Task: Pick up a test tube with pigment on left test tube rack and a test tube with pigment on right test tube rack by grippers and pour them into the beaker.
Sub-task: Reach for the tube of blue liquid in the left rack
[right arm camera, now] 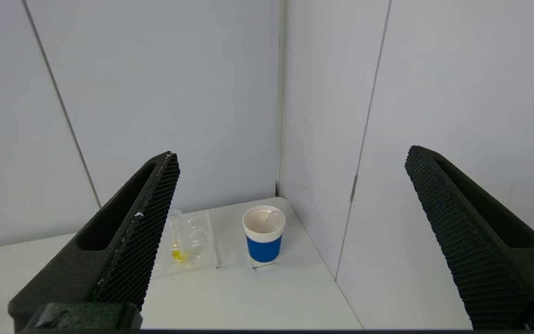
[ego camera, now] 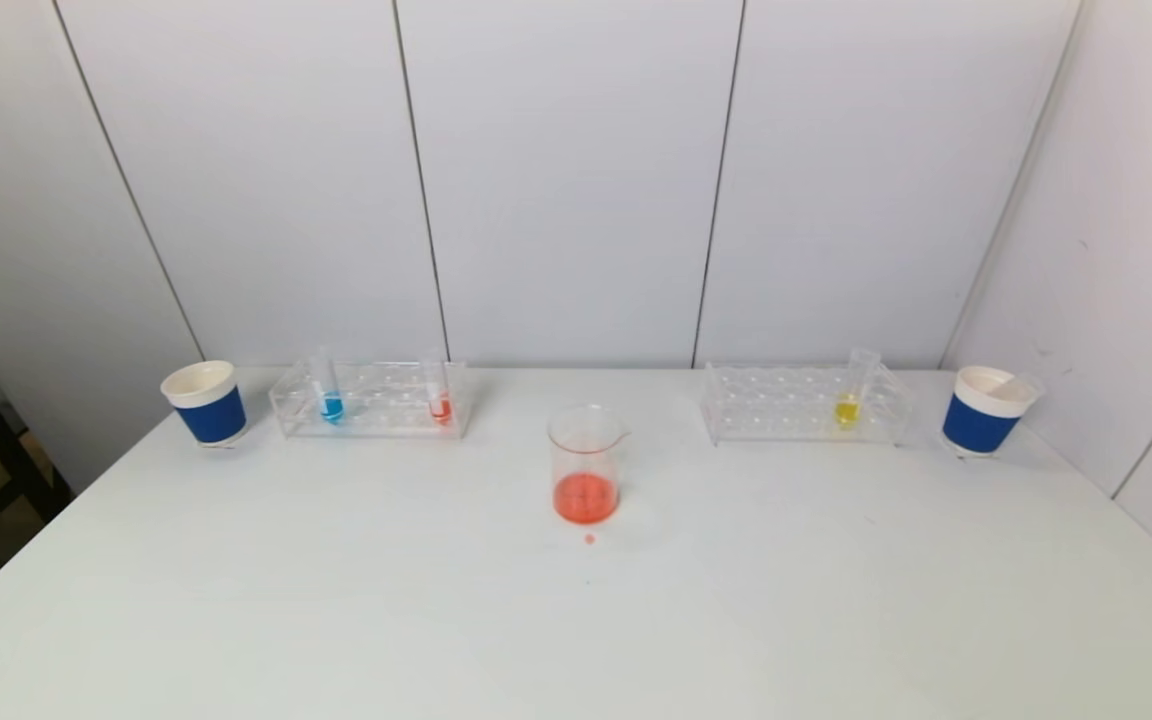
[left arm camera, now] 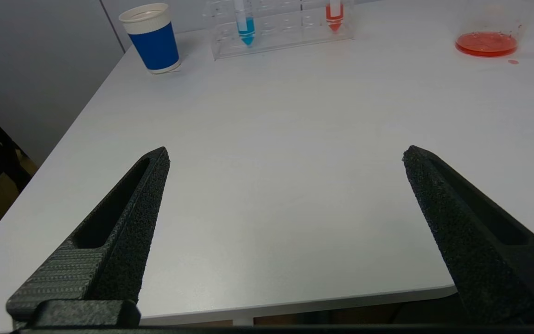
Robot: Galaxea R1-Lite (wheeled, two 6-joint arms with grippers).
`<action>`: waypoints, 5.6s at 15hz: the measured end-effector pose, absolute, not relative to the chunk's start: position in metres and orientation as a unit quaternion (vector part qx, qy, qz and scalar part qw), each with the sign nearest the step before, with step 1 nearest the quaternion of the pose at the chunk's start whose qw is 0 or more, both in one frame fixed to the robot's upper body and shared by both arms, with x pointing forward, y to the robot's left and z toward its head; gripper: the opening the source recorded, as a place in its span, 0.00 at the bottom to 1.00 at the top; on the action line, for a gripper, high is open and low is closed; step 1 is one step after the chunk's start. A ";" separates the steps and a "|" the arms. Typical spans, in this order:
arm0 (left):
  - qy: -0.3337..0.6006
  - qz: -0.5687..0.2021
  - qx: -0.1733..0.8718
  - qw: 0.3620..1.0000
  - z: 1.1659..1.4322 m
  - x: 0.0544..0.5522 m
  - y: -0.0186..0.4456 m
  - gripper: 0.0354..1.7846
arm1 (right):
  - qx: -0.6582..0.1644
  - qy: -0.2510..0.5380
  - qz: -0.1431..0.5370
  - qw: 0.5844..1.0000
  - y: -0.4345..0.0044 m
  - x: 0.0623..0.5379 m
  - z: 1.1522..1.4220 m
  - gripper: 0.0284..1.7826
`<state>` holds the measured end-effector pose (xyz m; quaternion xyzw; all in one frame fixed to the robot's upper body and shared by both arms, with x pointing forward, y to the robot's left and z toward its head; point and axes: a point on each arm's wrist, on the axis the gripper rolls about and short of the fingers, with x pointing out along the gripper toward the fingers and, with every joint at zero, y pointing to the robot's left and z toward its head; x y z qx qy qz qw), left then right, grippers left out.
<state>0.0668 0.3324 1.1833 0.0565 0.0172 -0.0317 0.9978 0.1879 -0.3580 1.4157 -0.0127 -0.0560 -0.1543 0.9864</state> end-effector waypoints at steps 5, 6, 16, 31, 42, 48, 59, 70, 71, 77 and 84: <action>0.017 -0.031 0.056 0.998 1.183 0.067 0.332 0.99 | -0.014 -0.052 -0.105 0.993 -0.343 0.122 1.396 0.99; 0.017 -0.032 0.057 0.998 1.183 0.067 0.332 0.99 | -0.015 -0.052 -0.097 0.994 -0.340 0.110 1.390 0.99; 0.017 -0.031 0.056 0.998 1.183 0.067 0.332 0.99 | -0.008 -0.077 -0.026 0.997 -0.338 0.018 1.359 0.99; 0.017 -0.031 0.056 0.998 1.183 0.067 0.332 0.99 | -0.026 -0.023 -0.026 0.999 -0.338 0.061 1.204 0.99; 0.017 -0.031 0.056 0.998 1.183 0.067 0.332 0.99 | -0.012 -0.004 -0.012 1.000 -0.337 0.069 1.183 0.99; 0.017 -0.032 0.057 0.998 1.183 0.067 0.332 0.99 | -0.011 -0.004 -0.012 1.000 -0.337 0.069 1.183 0.99; 0.010 -0.018 0.054 0.998 1.188 0.066 0.333 0.99 | -0.010 -0.004 -0.012 1.000 -0.337 0.069 1.183 0.99; -0.064 -0.013 0.058 0.996 1.294 0.027 0.333 0.99 | -0.010 -0.004 -0.012 1.000 -0.337 0.069 1.183 0.99; -0.067 -0.014 0.058 0.996 1.304 0.028 0.333 0.99 | -0.010 -0.004 -0.012 1.000 -0.337 0.069 1.183 0.99; -0.078 -0.015 0.054 0.995 1.369 0.049 0.334 0.99 | -0.010 -0.004 -0.012 1.000 -0.337 0.069 1.183 0.99; -0.080 -0.049 0.055 0.994 1.439 0.121 0.331 0.99 | -0.010 -0.004 -0.012 1.000 -0.337 0.069 1.183 0.99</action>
